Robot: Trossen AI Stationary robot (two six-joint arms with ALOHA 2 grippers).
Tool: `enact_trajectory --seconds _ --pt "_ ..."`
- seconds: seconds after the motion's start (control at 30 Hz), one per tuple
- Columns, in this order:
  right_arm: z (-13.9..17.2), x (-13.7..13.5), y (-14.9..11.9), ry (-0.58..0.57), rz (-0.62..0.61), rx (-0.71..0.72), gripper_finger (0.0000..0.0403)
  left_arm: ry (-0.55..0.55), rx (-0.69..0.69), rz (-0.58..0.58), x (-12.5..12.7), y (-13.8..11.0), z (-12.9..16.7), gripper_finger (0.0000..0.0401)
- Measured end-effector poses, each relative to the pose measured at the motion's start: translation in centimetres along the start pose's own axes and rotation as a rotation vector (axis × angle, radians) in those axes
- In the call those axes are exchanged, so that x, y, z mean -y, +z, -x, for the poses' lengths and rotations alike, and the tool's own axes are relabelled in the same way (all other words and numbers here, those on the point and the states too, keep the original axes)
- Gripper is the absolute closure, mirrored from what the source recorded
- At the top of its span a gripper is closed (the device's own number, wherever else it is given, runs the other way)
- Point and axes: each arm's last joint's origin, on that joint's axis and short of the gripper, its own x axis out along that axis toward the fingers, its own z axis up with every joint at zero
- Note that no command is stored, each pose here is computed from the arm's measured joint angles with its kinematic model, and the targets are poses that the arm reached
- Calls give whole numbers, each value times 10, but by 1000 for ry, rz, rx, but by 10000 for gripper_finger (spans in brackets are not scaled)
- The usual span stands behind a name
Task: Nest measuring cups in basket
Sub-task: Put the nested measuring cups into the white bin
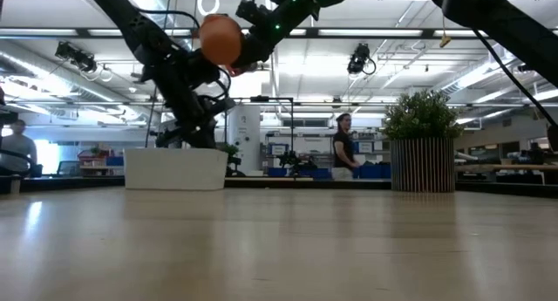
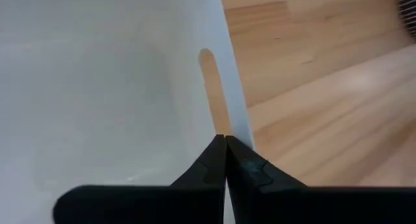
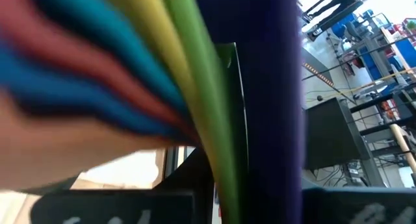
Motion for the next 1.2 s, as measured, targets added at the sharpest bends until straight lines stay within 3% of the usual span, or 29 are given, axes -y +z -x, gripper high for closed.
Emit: enact_trajectory --seconds 0.2,0.53,0.8,1.03,1.2 --pt "0 0 0 0 10 -9 352 -15 -5 -14 2 -1 0 388" --pt "7 4 -3 -55 24 -83 352 90 -56 -40 -22 4 6 388" --pt "8 3 -6 -44 32 -130 352 148 -12 7 -38 15 17 388" --pt "9 0 -7 -49 41 -170 352 154 114 -8 -53 30 59 388" --pt "9 -3 -4 -35 45 -155 352 326 212 -40 -65 29 97 388"
